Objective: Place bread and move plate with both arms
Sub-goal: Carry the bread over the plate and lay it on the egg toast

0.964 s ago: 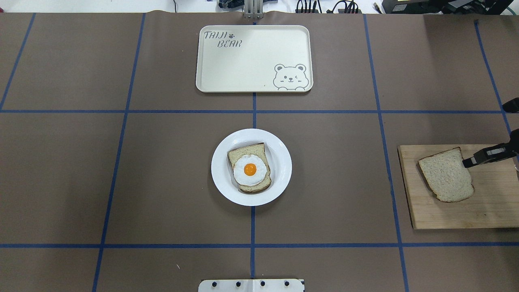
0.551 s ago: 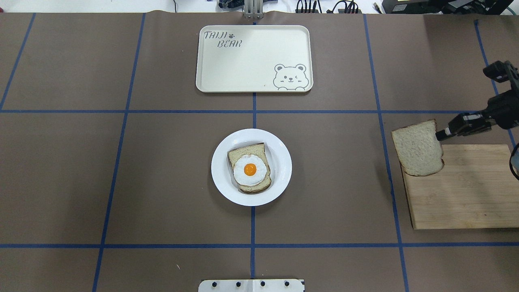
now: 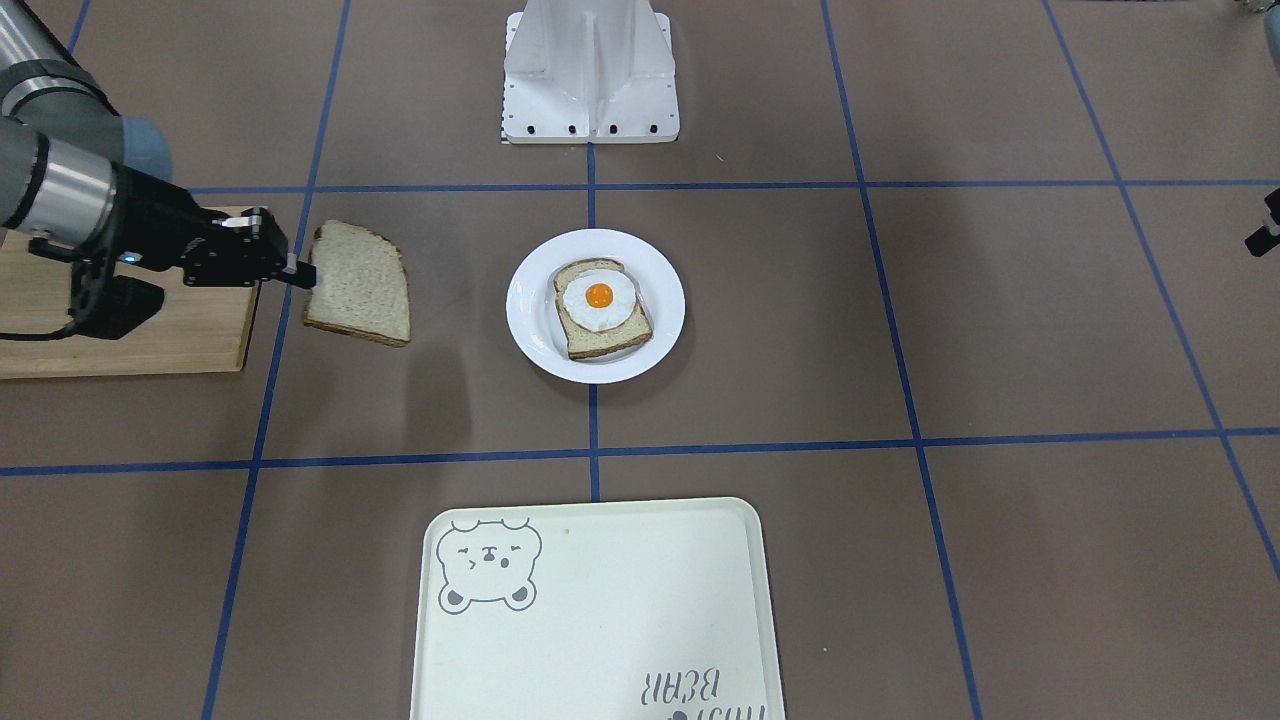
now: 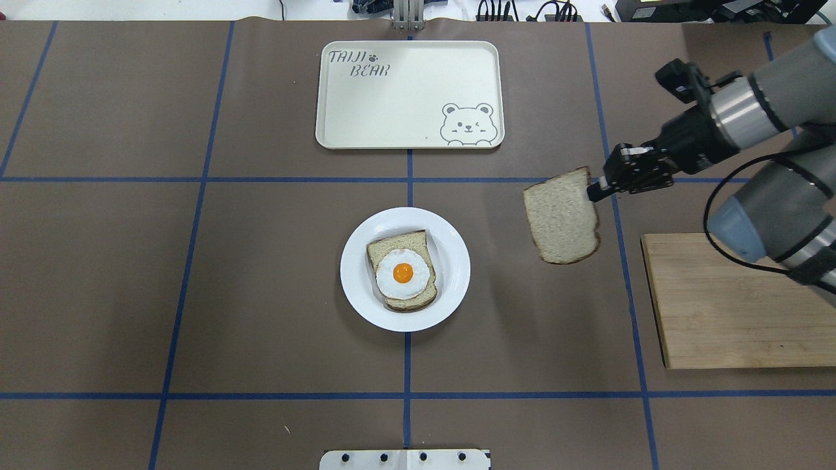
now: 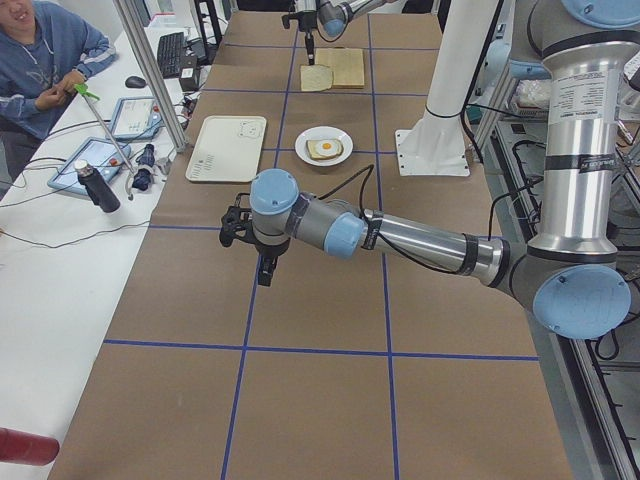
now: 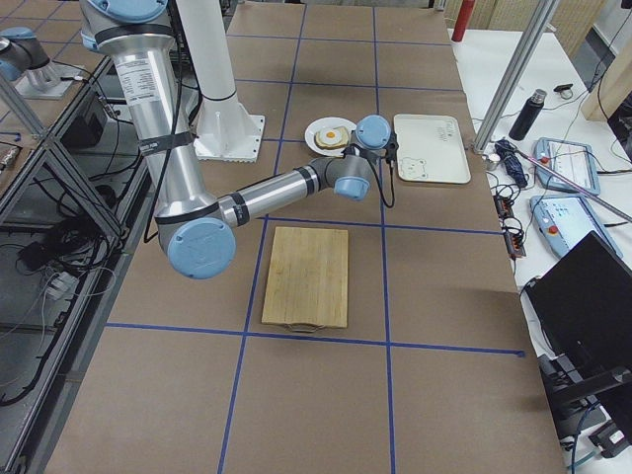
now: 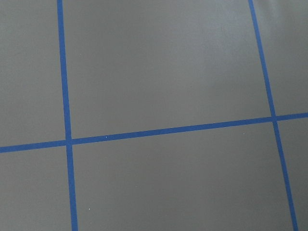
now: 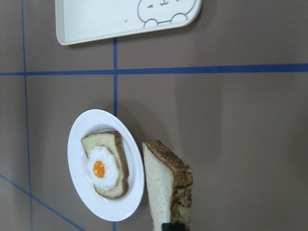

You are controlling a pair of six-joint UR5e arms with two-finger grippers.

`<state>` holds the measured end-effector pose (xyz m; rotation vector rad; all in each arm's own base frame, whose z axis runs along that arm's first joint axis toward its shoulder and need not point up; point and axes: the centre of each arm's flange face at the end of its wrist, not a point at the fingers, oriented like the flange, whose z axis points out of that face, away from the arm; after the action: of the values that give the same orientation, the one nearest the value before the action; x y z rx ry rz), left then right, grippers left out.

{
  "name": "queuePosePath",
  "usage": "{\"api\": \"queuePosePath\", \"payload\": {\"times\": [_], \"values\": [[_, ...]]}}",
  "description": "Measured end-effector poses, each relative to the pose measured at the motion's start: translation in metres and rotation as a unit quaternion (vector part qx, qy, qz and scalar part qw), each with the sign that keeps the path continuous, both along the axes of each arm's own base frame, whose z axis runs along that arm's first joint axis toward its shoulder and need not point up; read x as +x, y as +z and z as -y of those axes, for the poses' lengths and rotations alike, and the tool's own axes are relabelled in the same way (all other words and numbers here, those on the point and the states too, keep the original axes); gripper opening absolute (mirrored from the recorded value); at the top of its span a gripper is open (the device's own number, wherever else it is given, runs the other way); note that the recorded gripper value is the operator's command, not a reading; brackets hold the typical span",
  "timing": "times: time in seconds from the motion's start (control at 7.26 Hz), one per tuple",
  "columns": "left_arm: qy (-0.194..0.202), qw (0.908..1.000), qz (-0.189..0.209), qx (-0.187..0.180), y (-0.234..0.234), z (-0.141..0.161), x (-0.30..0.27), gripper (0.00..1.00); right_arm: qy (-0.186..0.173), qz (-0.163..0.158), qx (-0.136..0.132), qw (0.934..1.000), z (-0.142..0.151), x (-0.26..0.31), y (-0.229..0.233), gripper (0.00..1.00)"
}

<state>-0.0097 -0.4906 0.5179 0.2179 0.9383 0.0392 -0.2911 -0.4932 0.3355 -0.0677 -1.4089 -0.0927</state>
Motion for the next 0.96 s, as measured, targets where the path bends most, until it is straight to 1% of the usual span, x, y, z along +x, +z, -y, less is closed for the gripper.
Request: {"api": "queuePosePath", "payload": {"times": [0.14, 0.28, 0.55, 0.83, 0.96], "values": [[0.0, 1.0, 0.0, 0.0, 0.0, 0.0, 0.0, 0.98, -0.001, 0.006, -0.005, 1.0, -0.007, -0.039, -0.03, 0.0], [0.0, 1.0, 0.0, -0.001, 0.001, 0.0, 0.0, 0.98, -0.001, 0.011, -0.004, 0.9999, -0.021, -0.079, -0.053, 0.0], [0.001, 1.0, 0.0, -0.002, 0.002, 0.0, 0.001, 0.98, -0.009, 0.02, 0.011, 0.9997, -0.045, -0.144, -0.084, 0.0], [0.0, 1.0, 0.0, -0.002, 0.001, -0.001, 0.0, 0.98, -0.012, 0.022, 0.032, 0.9992, -0.056, -0.186, -0.095, 0.0], [0.0, 1.0, 0.0, -0.002, 0.001, -0.002, 0.0, 0.98, -0.016, 0.018, 0.051, 0.9984, -0.056, -0.198, -0.091, 0.0]]}}
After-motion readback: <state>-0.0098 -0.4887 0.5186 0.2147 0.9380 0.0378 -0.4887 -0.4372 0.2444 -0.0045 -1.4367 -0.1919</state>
